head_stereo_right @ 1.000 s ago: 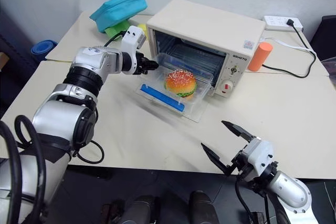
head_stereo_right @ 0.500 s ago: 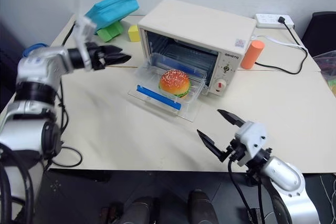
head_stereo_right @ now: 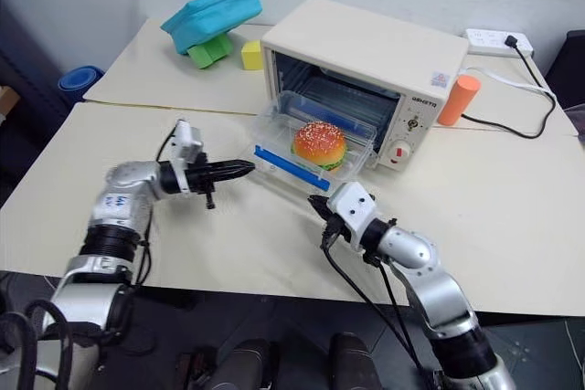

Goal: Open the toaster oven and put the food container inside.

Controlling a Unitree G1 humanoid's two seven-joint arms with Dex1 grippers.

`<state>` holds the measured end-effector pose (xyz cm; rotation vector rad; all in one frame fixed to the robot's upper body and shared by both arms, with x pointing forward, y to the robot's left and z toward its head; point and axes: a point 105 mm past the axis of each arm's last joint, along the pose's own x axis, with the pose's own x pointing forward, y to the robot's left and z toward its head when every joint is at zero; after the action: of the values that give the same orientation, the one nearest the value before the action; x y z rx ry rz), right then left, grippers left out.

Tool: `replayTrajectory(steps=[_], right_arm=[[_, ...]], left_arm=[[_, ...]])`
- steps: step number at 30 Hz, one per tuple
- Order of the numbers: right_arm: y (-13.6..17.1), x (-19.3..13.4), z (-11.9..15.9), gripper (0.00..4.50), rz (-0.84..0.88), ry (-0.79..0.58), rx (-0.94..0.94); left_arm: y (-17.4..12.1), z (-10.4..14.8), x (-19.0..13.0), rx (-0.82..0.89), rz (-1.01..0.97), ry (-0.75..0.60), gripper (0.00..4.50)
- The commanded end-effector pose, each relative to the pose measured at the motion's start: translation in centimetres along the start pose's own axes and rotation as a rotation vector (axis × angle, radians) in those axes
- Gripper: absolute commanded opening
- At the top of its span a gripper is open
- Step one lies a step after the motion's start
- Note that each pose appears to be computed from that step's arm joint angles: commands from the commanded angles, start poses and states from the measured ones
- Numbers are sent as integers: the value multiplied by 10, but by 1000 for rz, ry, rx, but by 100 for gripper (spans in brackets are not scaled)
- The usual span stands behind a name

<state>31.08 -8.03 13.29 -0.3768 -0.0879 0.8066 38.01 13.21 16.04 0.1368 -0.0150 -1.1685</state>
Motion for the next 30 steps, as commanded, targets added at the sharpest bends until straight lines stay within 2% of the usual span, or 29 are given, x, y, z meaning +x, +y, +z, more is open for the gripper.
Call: replayTrajectory(steps=[1,10,16,21,25,27,30], right_arm=[[-20,4,9,4,-89,-27,-64],[-50,25,14,4,-160,-56,-106],[-80,40,23,4,-221,-82,-105],[-92,51,28,4,-256,-106,-88],[-113,55,27,4,-352,-97,-102],[-113,57,32,4,-352,-116,-87],[-99,58,36,4,-277,-144,-41]], left_arm=[[6,15,13,41,43,-45,0],[27,21,47,22,236,-108,0],[35,37,71,-5,305,-174,0],[43,44,82,-19,367,-174,0],[43,50,93,-50,378,-190,0],[42,51,95,-47,373,-186,0],[42,50,89,-18,349,-179,0]])
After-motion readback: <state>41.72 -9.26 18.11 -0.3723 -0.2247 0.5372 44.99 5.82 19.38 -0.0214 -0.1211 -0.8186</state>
